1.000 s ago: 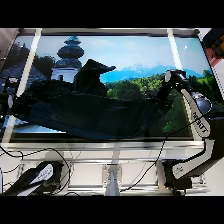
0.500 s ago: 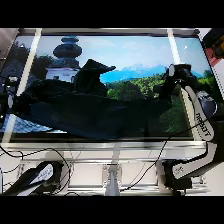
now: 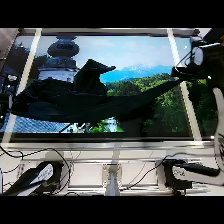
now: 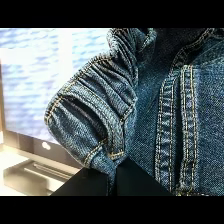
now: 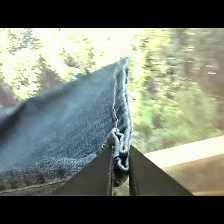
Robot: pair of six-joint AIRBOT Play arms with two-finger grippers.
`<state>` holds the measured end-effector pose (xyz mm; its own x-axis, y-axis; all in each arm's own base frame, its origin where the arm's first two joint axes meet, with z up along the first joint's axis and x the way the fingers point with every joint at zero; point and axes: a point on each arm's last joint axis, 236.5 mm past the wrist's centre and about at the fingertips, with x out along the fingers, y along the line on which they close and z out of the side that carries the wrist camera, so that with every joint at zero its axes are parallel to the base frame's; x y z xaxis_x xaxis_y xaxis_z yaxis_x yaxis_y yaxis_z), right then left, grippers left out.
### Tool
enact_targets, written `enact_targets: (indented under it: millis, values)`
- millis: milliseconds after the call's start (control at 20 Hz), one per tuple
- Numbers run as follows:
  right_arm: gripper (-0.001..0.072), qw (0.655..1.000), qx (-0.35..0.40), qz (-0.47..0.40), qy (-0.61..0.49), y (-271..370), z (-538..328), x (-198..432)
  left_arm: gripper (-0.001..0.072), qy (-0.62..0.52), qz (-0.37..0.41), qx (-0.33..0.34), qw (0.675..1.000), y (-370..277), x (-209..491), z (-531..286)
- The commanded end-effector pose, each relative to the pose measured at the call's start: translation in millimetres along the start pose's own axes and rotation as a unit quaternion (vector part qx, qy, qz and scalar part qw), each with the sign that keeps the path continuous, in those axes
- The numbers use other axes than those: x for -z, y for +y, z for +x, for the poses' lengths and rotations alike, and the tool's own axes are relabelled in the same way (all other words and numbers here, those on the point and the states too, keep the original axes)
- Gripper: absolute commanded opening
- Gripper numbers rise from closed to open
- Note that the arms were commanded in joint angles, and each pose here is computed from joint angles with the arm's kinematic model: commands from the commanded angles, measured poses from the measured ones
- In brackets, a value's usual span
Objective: Fold the clothes and pants, and hang the long-sleeved shirts on hangers.
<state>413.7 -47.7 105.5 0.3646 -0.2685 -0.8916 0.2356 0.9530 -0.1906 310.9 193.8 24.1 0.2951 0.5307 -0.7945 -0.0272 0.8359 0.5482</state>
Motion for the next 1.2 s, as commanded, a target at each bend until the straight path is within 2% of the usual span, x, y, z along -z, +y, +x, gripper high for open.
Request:
enact_targets:
  millis: [0, 200, 350, 550, 750, 900, 1150]
  values:
    - [0.0026, 0.999, 0.013, 0.003, -0.029, -25, -35, 28, 0.0036, 0.005, 0.002, -0.004, 1.0, 2, 2, 0]
    - [0.0026, 1.0, -0.005, 0.022, -0.006, -29, -31, 107, 0.0036, 0.005, -0.002, 0.001, 1.0, -1, 2, 0]
    - [0.0026, 0.998, -0.032, 0.054, 0.02, -12, 5, 160, 0.0037, 0.018, -0.022, 0.033, 0.999, -16, 8, 0]
    - [0.0027, 0.991, -0.025, 0.059, 0.117, -6, 41, 236, 0.0037, 0.061, -0.02, 0.032, 0.997, -14, 29, -1]
    - [0.0026, 0.978, -0.007, 0.038, 0.206, -13, 30, 277, 0.0037, 0.089, -0.018, 0.034, 0.995, -14, 43, -1]
    - [0.0027, 0.965, 0.001, -0.009, 0.262, -22, 17, 302, 0.0036, 0.126, 0.018, 0.022, 0.992, -7, 60, -5]
    - [0.0027, 0.959, 0.013, -0.04, 0.279, -32, 13, 309, 0.0035, 0.152, 0.083, 0.016, 0.985, 1, 73, -8]
